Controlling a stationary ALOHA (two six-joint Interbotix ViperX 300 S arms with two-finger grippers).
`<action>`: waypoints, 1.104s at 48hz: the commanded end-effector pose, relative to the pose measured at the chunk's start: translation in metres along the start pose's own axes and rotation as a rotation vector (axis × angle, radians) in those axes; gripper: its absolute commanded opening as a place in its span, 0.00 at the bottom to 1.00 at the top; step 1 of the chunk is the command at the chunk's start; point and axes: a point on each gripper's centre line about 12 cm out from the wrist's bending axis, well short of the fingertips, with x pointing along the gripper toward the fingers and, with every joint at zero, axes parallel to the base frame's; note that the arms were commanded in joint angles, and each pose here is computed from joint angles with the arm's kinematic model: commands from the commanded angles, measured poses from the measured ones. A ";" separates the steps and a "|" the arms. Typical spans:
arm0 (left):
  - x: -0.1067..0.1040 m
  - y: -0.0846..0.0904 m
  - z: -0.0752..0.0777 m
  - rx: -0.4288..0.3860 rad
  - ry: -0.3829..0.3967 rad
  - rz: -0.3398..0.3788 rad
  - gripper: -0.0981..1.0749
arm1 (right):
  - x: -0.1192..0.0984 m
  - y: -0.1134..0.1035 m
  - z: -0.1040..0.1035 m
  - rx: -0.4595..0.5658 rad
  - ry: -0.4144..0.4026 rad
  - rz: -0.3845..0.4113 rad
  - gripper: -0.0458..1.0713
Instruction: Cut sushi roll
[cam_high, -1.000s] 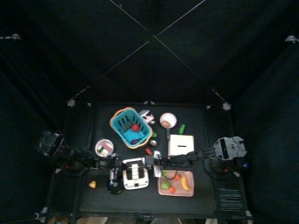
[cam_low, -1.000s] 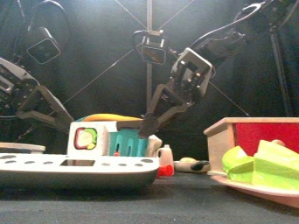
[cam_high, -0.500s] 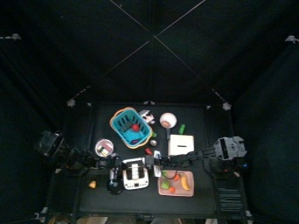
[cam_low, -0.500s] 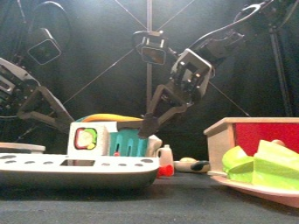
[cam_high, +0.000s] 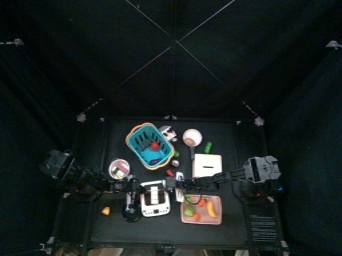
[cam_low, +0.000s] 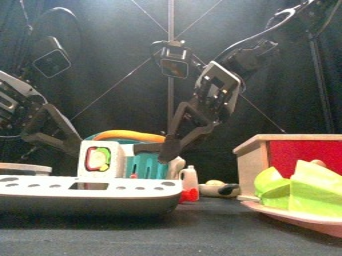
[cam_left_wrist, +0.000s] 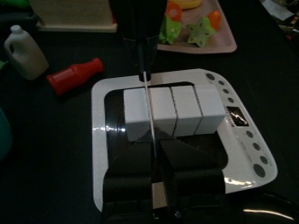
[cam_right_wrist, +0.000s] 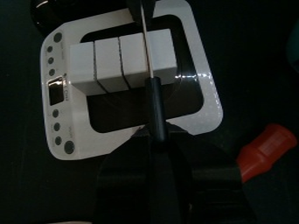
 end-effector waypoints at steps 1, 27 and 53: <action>0.005 -0.002 0.009 -0.008 -0.029 -0.001 0.41 | -0.005 -0.003 0.022 0.016 -0.059 -0.002 0.42; 0.015 -0.006 -0.001 -0.003 0.027 -0.005 0.41 | 0.002 -0.001 0.013 0.039 -0.029 -0.001 0.42; 0.016 -0.003 -0.003 -0.012 0.039 0.016 0.41 | 0.005 -0.001 0.016 0.041 -0.032 0.000 0.42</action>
